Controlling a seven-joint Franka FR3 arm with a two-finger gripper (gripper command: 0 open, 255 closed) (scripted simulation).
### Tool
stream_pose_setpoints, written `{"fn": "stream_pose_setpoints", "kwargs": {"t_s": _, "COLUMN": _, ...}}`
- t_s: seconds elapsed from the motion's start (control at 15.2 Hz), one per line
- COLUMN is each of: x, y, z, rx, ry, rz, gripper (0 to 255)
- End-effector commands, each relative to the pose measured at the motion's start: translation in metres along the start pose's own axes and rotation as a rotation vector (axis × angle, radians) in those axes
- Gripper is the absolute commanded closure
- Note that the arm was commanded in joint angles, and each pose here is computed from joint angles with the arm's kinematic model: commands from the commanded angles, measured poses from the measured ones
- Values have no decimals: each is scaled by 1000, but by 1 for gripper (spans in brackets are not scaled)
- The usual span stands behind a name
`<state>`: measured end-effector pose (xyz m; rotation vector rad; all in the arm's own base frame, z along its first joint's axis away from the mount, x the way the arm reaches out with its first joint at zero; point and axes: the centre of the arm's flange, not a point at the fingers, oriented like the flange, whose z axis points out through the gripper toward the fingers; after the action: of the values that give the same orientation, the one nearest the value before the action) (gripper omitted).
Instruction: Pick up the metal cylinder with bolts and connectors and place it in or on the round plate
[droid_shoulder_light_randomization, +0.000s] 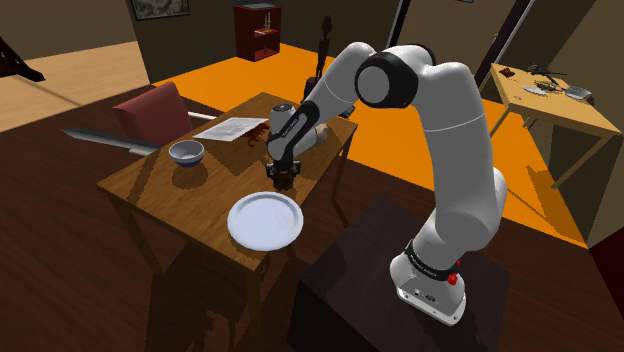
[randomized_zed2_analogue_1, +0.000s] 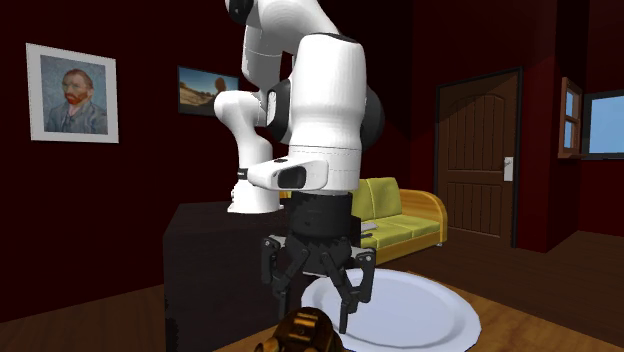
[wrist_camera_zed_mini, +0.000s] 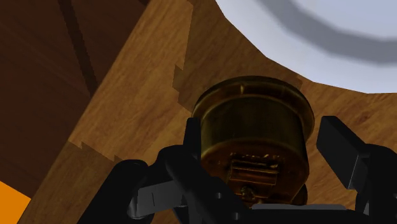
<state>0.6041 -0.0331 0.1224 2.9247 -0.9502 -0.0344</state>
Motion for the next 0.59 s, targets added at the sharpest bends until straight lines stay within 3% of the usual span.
{"fn": "stream_pose_setpoints", "kwargs": {"t_s": 0.0, "x": 1, "y": 1, "z": 0, "rx": 0, "ry": 1, "rz": 1, "gripper": 255}}
{"fn": "stream_pose_setpoints", "kwargs": {"t_s": 0.53, "x": 1, "y": 1, "z": -10, "rx": 0, "ry": 1, "rz": 1, "gripper": 255}}
